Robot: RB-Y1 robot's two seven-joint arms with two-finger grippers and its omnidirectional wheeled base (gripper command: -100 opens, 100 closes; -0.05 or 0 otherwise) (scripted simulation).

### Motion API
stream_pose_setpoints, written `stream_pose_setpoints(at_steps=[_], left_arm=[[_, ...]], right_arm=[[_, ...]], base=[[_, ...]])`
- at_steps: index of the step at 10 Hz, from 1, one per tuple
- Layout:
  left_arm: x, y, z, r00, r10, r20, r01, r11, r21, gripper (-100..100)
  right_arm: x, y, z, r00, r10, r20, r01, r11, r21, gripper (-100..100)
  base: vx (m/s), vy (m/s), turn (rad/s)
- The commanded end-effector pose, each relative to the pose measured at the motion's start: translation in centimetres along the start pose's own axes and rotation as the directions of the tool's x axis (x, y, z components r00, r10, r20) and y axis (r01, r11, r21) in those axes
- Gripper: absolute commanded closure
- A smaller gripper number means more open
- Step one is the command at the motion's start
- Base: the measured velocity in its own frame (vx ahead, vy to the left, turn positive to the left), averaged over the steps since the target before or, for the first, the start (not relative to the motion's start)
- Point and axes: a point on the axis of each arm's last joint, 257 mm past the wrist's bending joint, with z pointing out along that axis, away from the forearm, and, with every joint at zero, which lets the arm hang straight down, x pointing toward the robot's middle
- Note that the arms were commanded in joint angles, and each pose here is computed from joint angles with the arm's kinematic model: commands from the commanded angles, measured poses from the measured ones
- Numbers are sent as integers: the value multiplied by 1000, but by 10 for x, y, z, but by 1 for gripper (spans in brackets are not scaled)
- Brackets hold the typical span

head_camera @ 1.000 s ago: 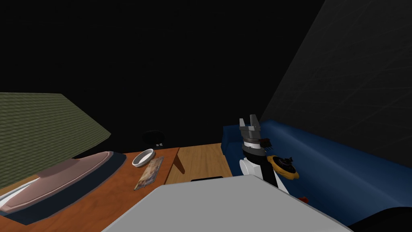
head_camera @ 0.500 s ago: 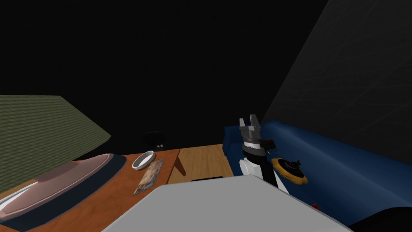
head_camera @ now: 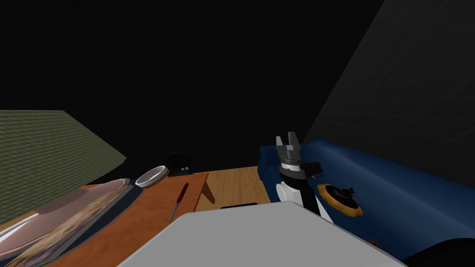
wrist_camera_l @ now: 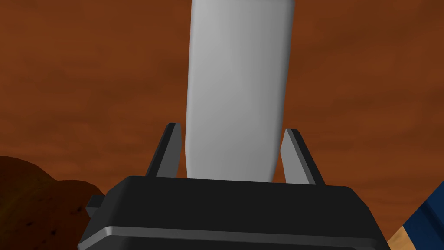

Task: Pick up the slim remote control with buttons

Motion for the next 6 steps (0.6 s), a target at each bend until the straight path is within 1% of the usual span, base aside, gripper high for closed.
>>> stream_pose_setpoints(at_steps=[1,2,3,4,5,6], left_arm=[[-1,3,-1,1000,10,-9,-10,1000,-1,100],[-17,13,-2,1000,3,1,-3,1000,-4,100],[-11,13,-3,1000,13,-10,-14,1000,-2,100],[-29,21,-3,1000,-1,4,1,1000,-5,100],[-21,21,-6,1000,16,-11,-16,1000,-2,100],[-21,21,-6,1000,16,-11,-16,1000,-2,100]], right_arm=[[0,0,0,1000,0,0,0,1000,0,0],[0,0,0,1000,0,0,0,1000,0,0],[0,0,0,1000,0,0,0,1000,0,0],[0,0,0,1000,0,0,0,1000,0,0],[0,0,0,1000,0,0,0,1000,0,0],[0,0,0,1000,0,0,0,1000,0,0]], base=[[48,40,25],[72,54,22],[59,43,25],[63,46,42],[53,38,-30],[25,16,-1]])
